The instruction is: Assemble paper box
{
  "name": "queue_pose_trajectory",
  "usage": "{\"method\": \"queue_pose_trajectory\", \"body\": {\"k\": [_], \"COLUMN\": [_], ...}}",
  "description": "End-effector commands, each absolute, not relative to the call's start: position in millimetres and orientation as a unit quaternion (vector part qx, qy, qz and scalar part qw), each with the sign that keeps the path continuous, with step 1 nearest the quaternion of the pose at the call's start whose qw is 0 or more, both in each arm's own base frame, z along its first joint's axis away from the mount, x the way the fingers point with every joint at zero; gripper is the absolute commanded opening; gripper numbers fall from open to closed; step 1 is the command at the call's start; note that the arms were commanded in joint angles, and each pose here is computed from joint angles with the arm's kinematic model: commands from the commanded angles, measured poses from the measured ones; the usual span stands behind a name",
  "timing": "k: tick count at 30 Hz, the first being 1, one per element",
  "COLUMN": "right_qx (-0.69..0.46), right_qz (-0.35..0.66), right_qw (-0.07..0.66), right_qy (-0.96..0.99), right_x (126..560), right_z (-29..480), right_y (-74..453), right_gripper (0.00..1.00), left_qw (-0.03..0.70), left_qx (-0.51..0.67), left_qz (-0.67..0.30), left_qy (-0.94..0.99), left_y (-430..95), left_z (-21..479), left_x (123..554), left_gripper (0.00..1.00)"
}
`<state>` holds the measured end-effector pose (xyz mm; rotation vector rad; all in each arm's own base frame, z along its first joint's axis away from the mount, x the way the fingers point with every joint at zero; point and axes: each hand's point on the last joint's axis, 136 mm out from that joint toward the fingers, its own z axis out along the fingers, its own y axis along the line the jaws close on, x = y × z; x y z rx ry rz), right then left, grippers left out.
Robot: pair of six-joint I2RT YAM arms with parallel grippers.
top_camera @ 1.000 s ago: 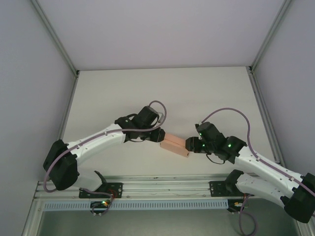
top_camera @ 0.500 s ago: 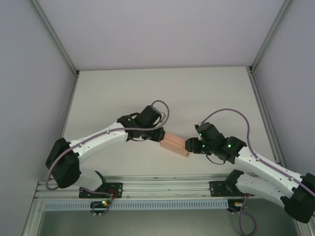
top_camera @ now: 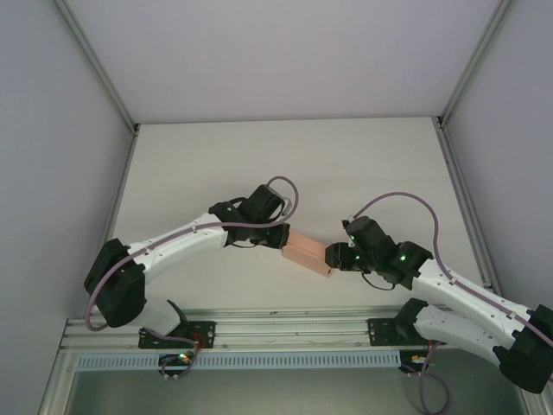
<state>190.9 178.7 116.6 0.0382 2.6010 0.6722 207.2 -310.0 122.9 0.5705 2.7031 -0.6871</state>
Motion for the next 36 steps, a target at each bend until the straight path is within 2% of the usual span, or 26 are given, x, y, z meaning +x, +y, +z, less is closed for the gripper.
{"method": "queue_pose_trajectory", "body": {"k": [1,3,4,5,10,16,19,21,23,26,31,36], "right_qx": [0.016,0.017,0.018,0.018,0.025,0.029,0.04,0.044,0.05,0.058,0.064,0.055], "right_qz": [0.238,0.233,0.228,0.225,0.193,0.148,0.146,0.156,0.167,0.173,0.179,0.205], "right_qw": [0.214,0.214,0.214,0.214,0.211,0.197,0.19,0.189,0.191,0.199,0.208,0.225], "right_qy": [0.947,0.948,0.95,0.95,0.958,0.969,0.97,0.969,0.966,0.963,0.959,0.951], "right_x": [185,184,184,184,181,174,169,167,166,166,165,176], "right_z": [109,108,108,107,100,80,68,61,57,54,54,58], "right_y": [175,173,171,170,157,140,136,137,138,136,132,143], "right_gripper": [0.38,0.38,0.38,0.38,0.38,0.38,0.28,0.27,0.22,0.12,0.12,0.12], "left_qw": [0.101,0.099,0.1,0.098,0.08,0.063,0.062,0.063,0.06,0.05,0.045,0.062], "left_qx": [0.175,0.17,0.167,0.163,0.137,0.118,0.11,0.11,0.108,0.097,0.068,0.074], "left_qz": [-0.191,-0.17,-0.156,-0.144,-0.107,-0.121,-0.138,-0.15,-0.167,-0.183,-0.233,-0.27], "left_qy": [0.961,0.965,0.968,0.971,0.982,0.984,0.982,0.981,0.978,0.977,0.969,0.958], "left_y": [-288,-281,-277,-272,-254,-252,-254,-256,-259,-258,-267,-280], "left_z": [86,81,79,77,66,56,54,53,53,47,41,59], "left_x": [199,200,201,201,194,189,190,189,187,185,185,192], "left_gripper": [0.04,0.09,0.19,0.21,0.26,0.28,0.27,0.28,0.29,0.29,0.33,0.39]}}
